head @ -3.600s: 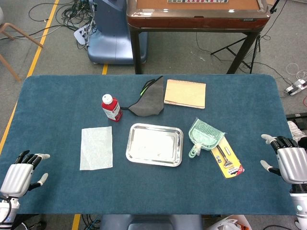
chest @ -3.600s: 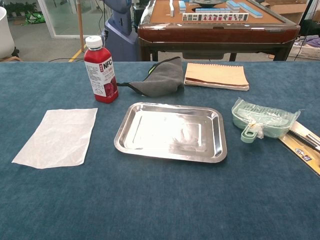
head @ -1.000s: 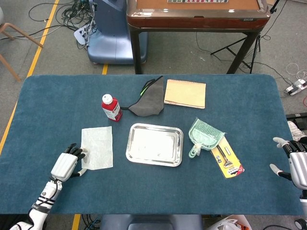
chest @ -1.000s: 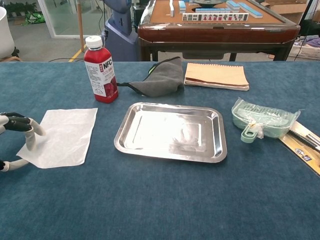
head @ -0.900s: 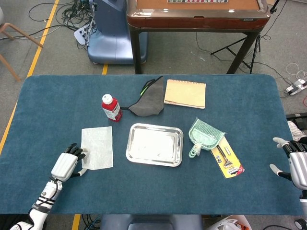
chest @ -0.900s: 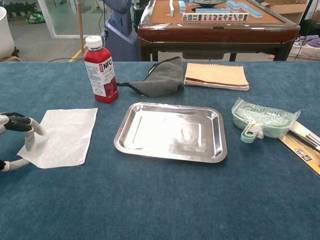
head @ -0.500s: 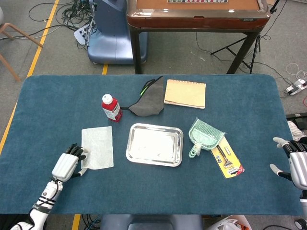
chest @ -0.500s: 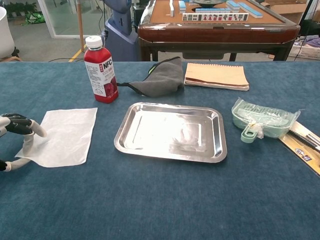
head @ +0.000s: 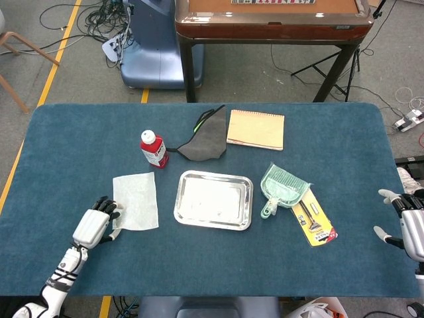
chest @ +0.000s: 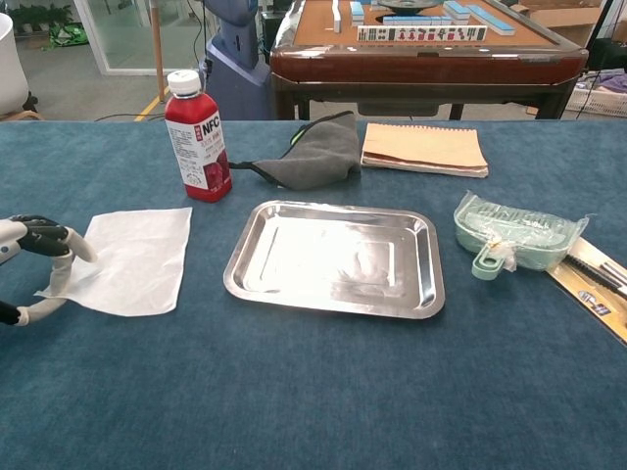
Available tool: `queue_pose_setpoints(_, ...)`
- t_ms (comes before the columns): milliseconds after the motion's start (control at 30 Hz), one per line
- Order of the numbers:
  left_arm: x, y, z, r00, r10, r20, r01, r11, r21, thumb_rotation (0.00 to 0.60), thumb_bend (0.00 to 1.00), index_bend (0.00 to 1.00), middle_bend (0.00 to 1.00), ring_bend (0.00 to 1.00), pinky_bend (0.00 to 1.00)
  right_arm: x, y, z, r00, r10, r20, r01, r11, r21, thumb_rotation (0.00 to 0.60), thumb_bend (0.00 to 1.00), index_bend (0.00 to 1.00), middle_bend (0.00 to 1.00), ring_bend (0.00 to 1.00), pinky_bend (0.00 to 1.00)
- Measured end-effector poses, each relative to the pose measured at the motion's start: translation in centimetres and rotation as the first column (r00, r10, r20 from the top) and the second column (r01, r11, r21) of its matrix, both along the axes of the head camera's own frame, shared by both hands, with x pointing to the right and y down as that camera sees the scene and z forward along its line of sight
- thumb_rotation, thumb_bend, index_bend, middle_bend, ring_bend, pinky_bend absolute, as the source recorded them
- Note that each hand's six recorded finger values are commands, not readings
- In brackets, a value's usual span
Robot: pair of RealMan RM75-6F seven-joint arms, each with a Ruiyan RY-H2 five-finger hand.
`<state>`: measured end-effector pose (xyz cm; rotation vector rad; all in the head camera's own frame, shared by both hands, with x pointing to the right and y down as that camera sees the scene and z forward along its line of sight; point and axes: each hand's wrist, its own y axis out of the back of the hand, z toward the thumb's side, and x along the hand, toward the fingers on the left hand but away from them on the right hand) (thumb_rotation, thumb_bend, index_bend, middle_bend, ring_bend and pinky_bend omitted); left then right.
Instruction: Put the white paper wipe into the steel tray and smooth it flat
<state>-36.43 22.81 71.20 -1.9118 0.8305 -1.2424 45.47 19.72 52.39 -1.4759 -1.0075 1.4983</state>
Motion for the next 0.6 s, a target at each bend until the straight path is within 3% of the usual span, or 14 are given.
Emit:
queue_pose_setpoints(267, 1.4, -3.4, -2.0, 0.992, -0.027, -0.124, 0.031, 0.999, 0.027, 0.6, 0.44, 0.63, 0.3, 0.21, 0.09, 0.2, 0.2, -0.2, 1.0, 0.002, 0.004, -0.002, 1.0, 0.005, 0.6, 0.07, 0.28, 0.39, 0.28, 0.34)
queue_pose_setpoints(600, 5.7, -9.1, -6.2, 0.94, -0.029, -0.339, 0.05, 0.997, 0.055, 0.6, 0.45, 0.62, 0.33, 0.21, 0.09, 0.0, 0.4, -0.5, 1.0, -0.001, 0.008, 0.001, 1.0, 0.013, 0.6, 0.07, 0.28, 0.39, 0.28, 0.34)
